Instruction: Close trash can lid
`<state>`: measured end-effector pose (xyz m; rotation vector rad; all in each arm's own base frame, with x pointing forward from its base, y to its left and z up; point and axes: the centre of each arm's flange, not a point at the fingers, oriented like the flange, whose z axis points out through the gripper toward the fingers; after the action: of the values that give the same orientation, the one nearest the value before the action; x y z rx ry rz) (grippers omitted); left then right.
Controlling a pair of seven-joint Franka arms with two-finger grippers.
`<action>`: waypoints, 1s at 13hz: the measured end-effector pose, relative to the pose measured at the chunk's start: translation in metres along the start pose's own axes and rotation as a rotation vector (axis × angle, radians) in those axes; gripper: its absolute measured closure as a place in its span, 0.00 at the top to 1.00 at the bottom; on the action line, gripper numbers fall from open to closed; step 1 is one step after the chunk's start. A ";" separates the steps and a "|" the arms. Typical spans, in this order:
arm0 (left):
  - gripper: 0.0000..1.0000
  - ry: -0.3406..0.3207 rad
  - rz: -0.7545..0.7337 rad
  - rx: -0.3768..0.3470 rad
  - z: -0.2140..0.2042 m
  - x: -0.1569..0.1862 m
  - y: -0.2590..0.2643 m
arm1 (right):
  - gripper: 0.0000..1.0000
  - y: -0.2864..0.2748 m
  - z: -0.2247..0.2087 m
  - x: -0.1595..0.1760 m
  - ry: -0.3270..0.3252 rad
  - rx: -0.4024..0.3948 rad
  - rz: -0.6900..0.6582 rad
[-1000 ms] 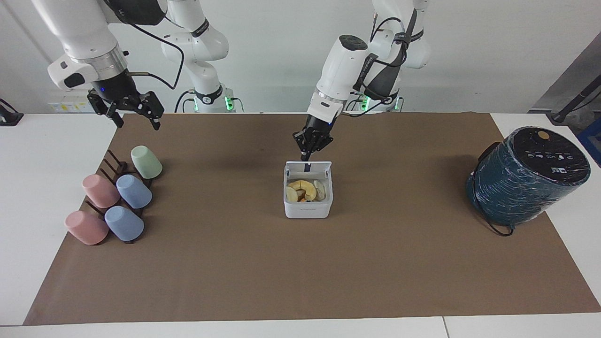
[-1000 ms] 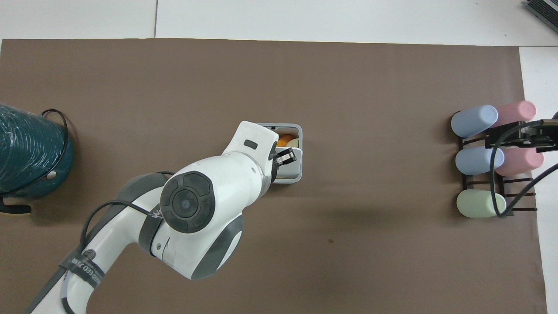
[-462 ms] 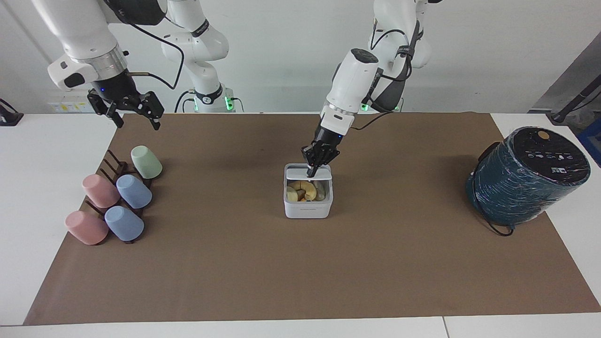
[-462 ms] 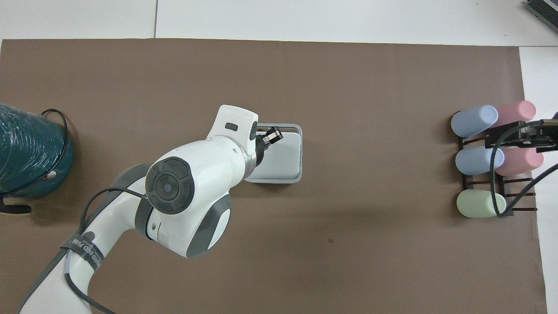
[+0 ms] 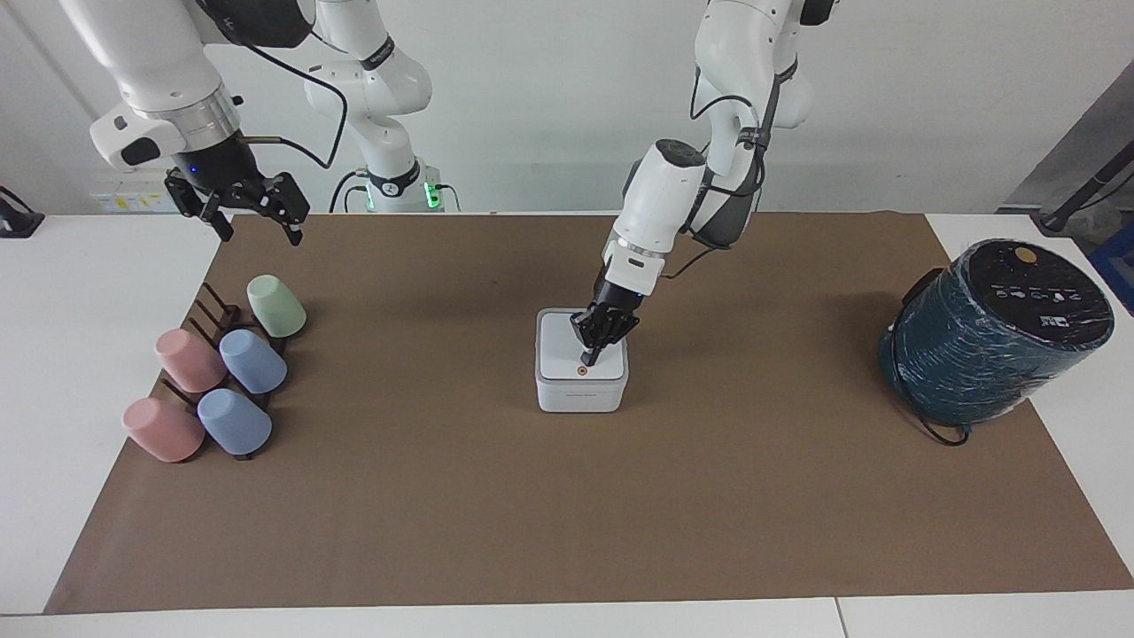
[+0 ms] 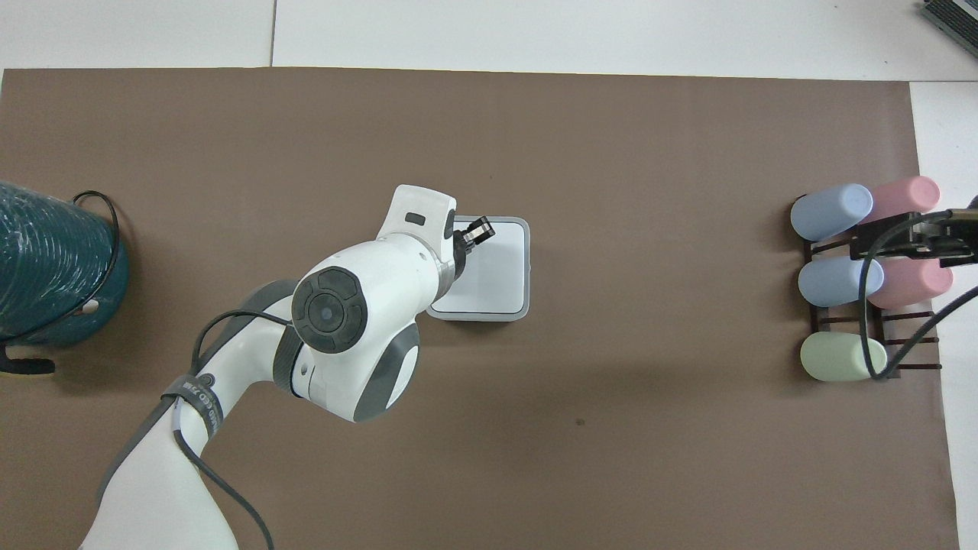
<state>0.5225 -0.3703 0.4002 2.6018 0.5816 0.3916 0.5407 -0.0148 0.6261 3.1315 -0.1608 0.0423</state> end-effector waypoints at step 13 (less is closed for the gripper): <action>0.01 -0.123 -0.023 0.141 -0.061 0.044 0.037 | 1.00 0.000 0.000 0.000 0.000 0.000 0.000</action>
<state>0.5514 -0.3585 0.4783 2.7269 0.6158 0.1873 0.5407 -0.0148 0.6261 3.1315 -0.1608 0.0423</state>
